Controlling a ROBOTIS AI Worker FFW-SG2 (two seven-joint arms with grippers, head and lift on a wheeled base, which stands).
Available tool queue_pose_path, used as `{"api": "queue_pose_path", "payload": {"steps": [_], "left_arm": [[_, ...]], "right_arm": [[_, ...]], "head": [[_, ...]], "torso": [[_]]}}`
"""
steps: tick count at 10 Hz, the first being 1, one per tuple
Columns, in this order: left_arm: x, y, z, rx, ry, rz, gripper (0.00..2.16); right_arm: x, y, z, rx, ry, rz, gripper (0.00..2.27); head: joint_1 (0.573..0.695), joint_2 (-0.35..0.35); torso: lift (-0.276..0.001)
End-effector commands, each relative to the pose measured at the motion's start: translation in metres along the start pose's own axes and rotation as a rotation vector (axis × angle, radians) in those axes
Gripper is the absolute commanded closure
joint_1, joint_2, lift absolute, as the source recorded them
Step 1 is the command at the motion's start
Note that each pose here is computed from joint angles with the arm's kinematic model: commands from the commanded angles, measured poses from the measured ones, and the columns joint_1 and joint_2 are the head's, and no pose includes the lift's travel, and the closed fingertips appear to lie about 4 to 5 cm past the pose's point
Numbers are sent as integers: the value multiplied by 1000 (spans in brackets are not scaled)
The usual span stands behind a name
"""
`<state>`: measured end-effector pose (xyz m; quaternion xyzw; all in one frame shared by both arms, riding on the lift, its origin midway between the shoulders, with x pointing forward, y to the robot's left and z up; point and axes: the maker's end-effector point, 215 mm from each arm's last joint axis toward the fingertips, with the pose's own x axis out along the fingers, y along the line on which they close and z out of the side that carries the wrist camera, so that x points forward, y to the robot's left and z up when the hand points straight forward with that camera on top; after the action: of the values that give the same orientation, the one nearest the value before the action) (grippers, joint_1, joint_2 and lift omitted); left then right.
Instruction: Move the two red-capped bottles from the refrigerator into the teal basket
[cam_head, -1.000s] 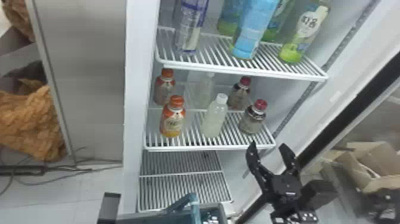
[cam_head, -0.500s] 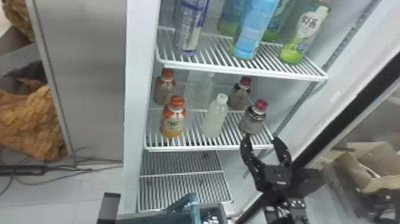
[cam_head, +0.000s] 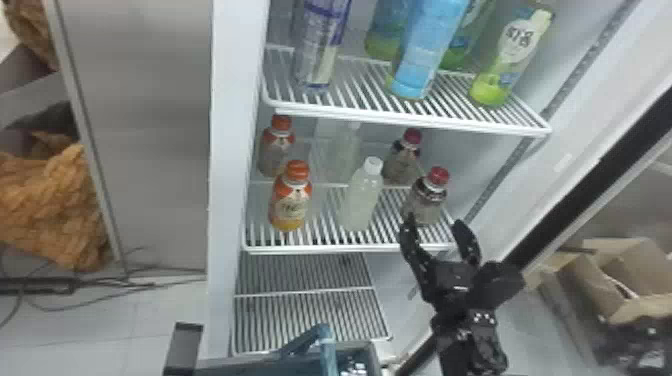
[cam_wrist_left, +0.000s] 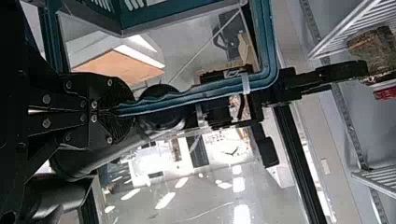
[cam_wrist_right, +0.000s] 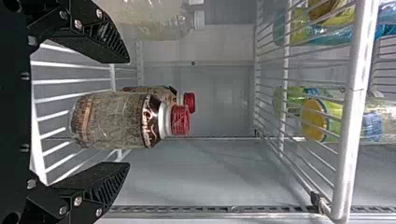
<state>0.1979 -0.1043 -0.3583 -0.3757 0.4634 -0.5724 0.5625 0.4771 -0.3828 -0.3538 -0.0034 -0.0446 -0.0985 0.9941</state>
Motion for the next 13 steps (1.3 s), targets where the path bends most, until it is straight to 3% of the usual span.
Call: {"api": "queue_pose_path", "payload": {"steps": [1,12,13], "left_arm": [[0,-1,0,-1,1,-2,1134],[-1,-2,1,-1,0,-8,1134],[-1,-2,0,-5,0,-8,1134]], "right_arm": [[12,-3,-1,-3,-3,-6,239],[84,-7,2,-14,34,-23,225],[85,-6,-1,-12,63,-22,328]], "head": [[695,-350],[695,-350],[695,-350]], "torso": [[-228],[-228],[-228]]}}
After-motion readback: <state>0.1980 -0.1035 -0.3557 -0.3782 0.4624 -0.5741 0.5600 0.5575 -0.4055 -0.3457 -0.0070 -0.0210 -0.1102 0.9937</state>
